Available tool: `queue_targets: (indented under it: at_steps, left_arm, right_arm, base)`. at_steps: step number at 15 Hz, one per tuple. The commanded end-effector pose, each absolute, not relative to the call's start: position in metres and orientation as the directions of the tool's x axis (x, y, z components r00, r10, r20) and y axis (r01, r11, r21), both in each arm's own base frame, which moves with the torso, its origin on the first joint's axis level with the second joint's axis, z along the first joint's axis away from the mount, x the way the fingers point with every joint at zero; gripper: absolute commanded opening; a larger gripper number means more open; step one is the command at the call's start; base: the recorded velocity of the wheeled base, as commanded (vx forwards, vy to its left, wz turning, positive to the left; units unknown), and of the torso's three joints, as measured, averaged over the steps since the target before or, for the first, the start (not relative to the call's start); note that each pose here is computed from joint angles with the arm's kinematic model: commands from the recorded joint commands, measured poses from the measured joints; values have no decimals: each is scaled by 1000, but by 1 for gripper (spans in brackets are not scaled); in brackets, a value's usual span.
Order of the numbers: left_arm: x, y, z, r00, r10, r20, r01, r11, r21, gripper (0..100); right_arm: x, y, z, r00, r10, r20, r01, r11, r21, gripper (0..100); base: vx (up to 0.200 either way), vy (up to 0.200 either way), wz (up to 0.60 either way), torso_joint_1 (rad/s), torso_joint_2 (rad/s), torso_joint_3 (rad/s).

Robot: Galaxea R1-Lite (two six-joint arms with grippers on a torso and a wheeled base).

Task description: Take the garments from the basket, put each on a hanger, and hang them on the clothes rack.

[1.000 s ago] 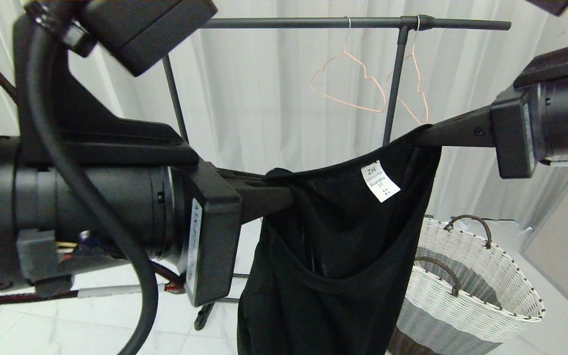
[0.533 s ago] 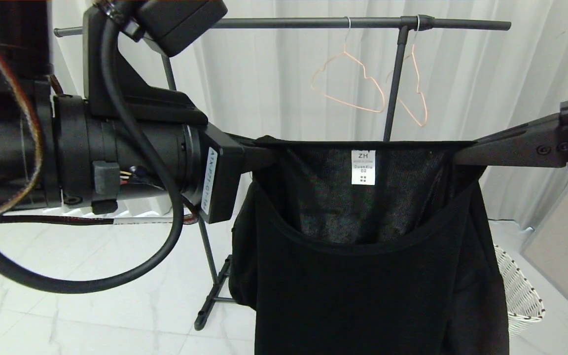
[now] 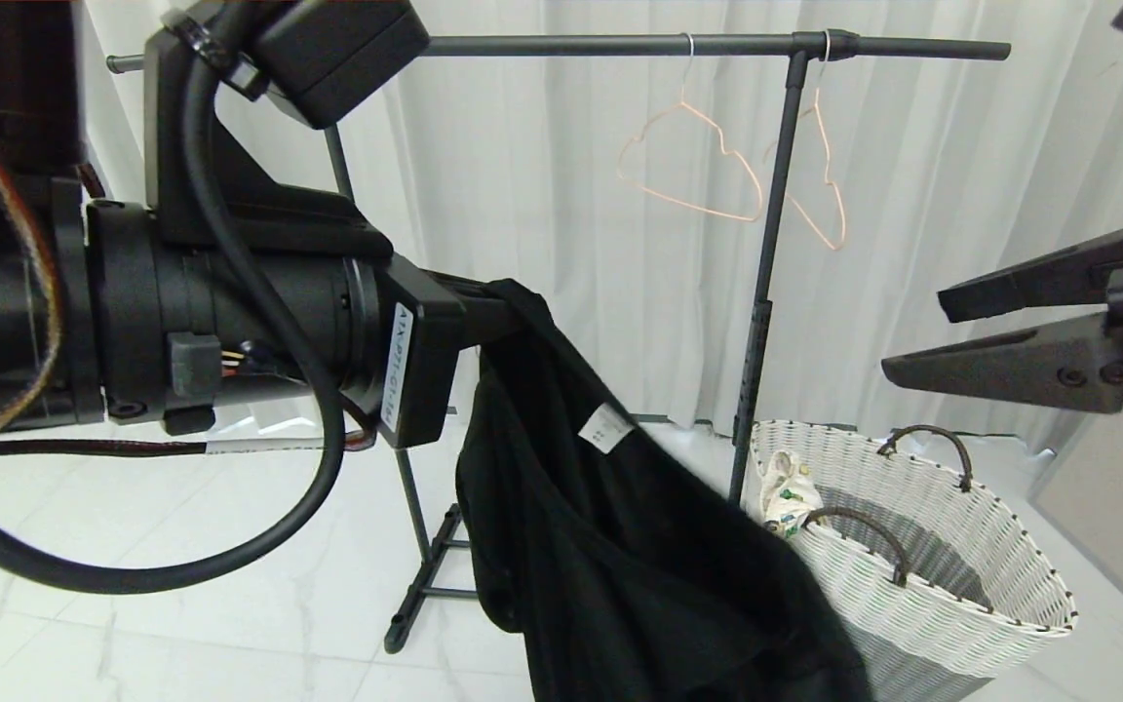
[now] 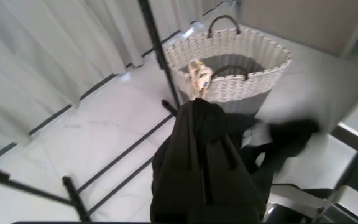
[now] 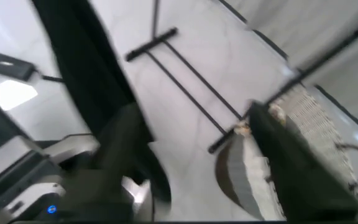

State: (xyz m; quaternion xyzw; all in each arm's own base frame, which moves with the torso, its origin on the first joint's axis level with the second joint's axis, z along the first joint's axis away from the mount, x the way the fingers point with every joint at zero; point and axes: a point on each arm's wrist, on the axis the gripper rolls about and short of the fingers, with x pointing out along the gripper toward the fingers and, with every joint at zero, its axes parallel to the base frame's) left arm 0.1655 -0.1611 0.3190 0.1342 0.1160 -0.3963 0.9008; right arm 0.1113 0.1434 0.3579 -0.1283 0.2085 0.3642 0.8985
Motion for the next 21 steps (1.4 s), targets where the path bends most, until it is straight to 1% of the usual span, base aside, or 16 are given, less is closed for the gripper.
queue_targets:
  at_steps: [1, 3, 4, 6, 7, 8, 9, 11, 14, 15, 17, 19, 21]
  left_arm:
    - [167, -159, 316, 673, -664, -327, 731, 665, 154, 0]
    - [174, -143, 306, 746, -560, -361, 645, 743, 179, 0]
    - [170, -124, 300, 784, -486, -387, 586, 785, 200, 0]
    - [151, -78, 289, 817, -348, -459, 492, 837, 241, 0]
    - [146, -66, 285, 824, -299, -481, 455, 856, 247, 0]
    - [141, -46, 280, 842, -206, -499, 366, 897, 248, 0]
    - [142, -37, 276, 849, -151, -507, 310, 918, 247, 0]
    - [140, -29, 270, 848, -99, -520, 260, 933, 247, 0]
    - [130, -24, 265, 850, -79, -521, 239, 939, 247, 0]
    - [127, -20, 263, 852, -55, -521, 216, 943, 253, 0]
    - [126, -18, 261, 854, 10, -519, 162, 945, 284, 0]
    - [128, -18, 261, 857, 40, -514, 134, 945, 297, 0]
    - [130, -18, 258, 861, 41, -506, 131, 945, 299, 0]
  right_arm:
    - [108, 125, 355, 703, 533, -470, -640, 763, -93, 100]
    - [113, 95, 345, 790, 327, -519, -459, 876, -148, 100]
    - [113, 77, 337, 814, 223, -537, -362, 917, -169, 100]
    - [105, 51, 321, 830, 105, -548, -242, 953, -184, 100]
    - [102, 45, 315, 828, 78, -555, -214, 959, -186, 100]
    - [101, 39, 306, 833, 36, -552, -161, 970, -181, 100]
    - [104, 38, 299, 841, 19, -541, -137, 974, -179, 100]
    - [111, 36, 290, 857, -8, -516, -93, 981, -170, 100]
    - [116, 32, 284, 848, -46, -528, -49, 985, -165, 100]
    - [118, 31, 284, 846, -50, -530, -28, 990, -138, 100]
    - [121, 33, 288, 860, -26, -510, 6, 999, -41, 100]
    - [123, 33, 290, 868, -23, -495, 25, 1000, -3, 100]
    - [123, 33, 290, 871, -23, -492, 25, 1000, -2, 100]
  base:
    - [0, 0, 0, 0, 0, 0]
    - [0, 0, 0, 0, 0, 0]
    - [0, 0, 0, 0, 0, 0]
    - [0, 0, 0, 0, 0, 0]
    - [0, 0, 0, 0, 0, 0]
    - [0, 0, 0, 0, 0, 0]
    - [0, 0, 0, 0, 0, 0]
    - [0, 0, 0, 0, 0, 0]
    - [0, 0, 0, 0, 0, 0]
    - [0, 0, 0, 0, 0, 0]
    - [0, 0, 0, 21, -67, -55]
    - [0, 0, 0, 110, -349, -227]
    - [0, 0, 0, 144, -413, -261]
